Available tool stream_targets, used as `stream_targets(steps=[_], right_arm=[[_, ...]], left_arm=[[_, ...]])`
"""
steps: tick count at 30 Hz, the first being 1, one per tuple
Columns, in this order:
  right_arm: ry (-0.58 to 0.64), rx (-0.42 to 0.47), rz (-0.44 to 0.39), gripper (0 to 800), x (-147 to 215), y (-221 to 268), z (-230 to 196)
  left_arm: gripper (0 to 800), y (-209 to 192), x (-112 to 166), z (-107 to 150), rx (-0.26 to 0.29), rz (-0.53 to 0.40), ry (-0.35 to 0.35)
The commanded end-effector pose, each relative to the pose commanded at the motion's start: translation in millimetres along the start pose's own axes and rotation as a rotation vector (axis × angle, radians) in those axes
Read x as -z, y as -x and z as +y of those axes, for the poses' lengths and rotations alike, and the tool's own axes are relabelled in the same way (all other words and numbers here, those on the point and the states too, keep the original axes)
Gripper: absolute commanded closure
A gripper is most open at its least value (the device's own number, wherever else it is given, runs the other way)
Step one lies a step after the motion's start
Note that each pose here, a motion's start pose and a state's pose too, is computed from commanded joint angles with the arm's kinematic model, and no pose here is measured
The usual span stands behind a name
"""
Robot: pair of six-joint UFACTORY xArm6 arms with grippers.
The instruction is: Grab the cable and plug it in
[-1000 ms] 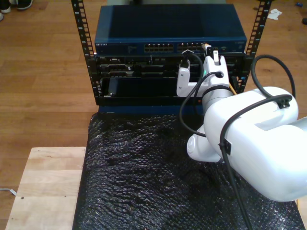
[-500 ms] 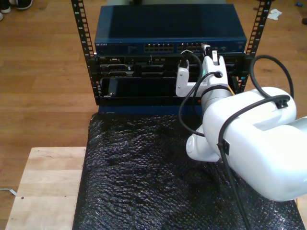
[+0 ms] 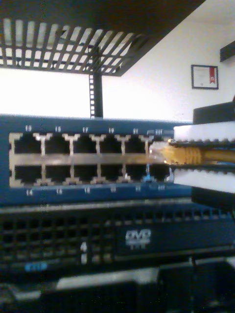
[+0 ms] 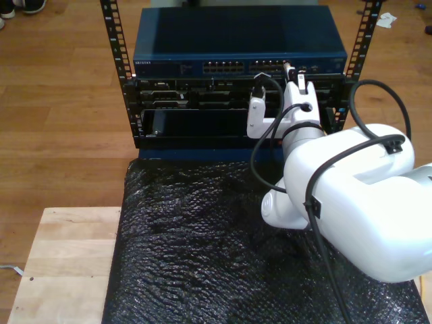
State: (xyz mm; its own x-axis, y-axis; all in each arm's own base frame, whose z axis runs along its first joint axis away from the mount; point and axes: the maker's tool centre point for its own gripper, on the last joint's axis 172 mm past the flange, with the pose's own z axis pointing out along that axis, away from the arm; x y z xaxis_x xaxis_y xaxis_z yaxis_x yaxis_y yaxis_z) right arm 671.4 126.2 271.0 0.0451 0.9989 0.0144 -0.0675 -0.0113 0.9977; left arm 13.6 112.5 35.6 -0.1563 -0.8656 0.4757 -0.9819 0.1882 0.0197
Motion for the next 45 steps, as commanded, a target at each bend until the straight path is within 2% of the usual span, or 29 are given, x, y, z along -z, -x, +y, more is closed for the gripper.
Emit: stream_targets(steps=[45], right_arm=[[-0.021, -0.005, 0.017, 800, -5, -11, -3]], left_arm=[[0, 0, 0, 0, -0.002, 0.0, 0.0]])
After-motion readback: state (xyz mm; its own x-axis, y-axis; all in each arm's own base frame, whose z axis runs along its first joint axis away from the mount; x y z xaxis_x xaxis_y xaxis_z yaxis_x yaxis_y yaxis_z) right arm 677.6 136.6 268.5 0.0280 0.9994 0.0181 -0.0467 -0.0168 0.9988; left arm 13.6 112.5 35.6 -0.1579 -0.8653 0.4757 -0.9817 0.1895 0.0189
